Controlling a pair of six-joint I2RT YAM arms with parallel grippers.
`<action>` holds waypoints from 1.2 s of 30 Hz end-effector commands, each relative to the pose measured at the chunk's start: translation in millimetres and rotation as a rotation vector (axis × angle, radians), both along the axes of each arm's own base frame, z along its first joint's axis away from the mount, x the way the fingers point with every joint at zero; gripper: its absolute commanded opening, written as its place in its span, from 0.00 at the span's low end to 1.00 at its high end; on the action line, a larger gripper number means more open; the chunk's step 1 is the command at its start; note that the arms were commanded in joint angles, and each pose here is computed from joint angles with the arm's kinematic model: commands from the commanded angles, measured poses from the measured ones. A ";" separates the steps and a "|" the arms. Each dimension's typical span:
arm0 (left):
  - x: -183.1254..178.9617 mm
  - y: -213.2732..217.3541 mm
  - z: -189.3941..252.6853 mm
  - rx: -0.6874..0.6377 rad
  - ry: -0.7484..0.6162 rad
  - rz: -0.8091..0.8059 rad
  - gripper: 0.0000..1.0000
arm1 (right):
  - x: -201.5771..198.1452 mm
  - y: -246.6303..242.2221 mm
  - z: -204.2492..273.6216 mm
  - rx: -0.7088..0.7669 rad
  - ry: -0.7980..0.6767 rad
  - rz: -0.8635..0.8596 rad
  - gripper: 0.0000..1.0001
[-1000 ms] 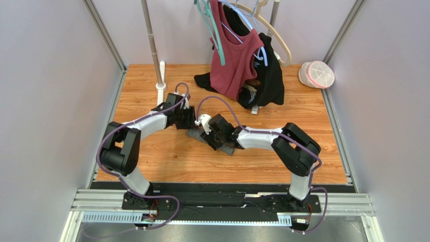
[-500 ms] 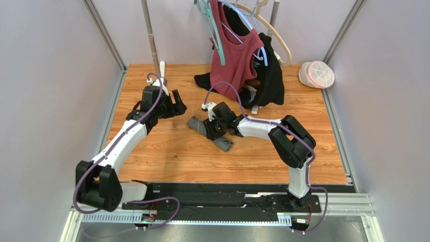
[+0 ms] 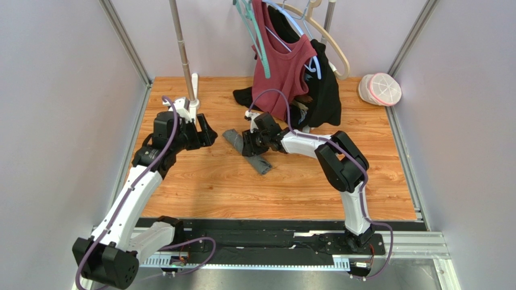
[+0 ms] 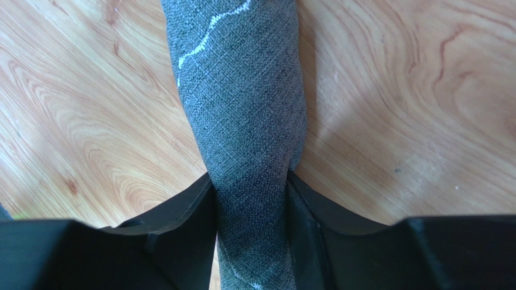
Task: Fold the napkin, place the utensils inside, and roll it up
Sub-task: Roll the napkin with the utensil
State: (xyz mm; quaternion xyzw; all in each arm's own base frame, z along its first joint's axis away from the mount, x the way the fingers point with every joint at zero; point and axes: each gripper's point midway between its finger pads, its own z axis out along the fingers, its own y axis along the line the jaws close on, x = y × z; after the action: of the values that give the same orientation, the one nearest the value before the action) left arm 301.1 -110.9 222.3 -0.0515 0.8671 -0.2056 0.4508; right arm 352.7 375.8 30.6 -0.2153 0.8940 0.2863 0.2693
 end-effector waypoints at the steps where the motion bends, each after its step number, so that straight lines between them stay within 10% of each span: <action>1: -17.4 8.9 16.4 0.036 -0.028 -0.018 0.85 | -5.0 -12.4 -30.8 -0.085 0.080 -0.040 0.55; 8: -31.4 17.6 31.6 0.071 -0.063 -0.017 0.86 | -5.2 -8.2 10.0 -0.019 -0.025 -0.021 0.70; 9: -32.3 18.9 35.6 0.076 -0.079 -0.016 0.86 | -4.6 -8.4 24.3 -0.010 -0.058 -0.023 0.93; 19: -44.1 35.3 71.7 0.110 -0.245 0.028 0.88 | -16.2 -53.3 122.6 0.028 -0.325 -0.114 0.95; 36: -89.9 73.1 95.6 0.223 -0.481 0.117 0.95 | -64.6 -273.8 197.9 0.024 -0.612 -0.668 0.96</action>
State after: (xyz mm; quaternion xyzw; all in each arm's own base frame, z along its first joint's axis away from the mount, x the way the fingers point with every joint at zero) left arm 208.8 -44.1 323.0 -0.0036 0.7504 -0.1095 0.6518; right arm 287.2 140.8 226.4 -0.0361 0.7982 0.1648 0.5784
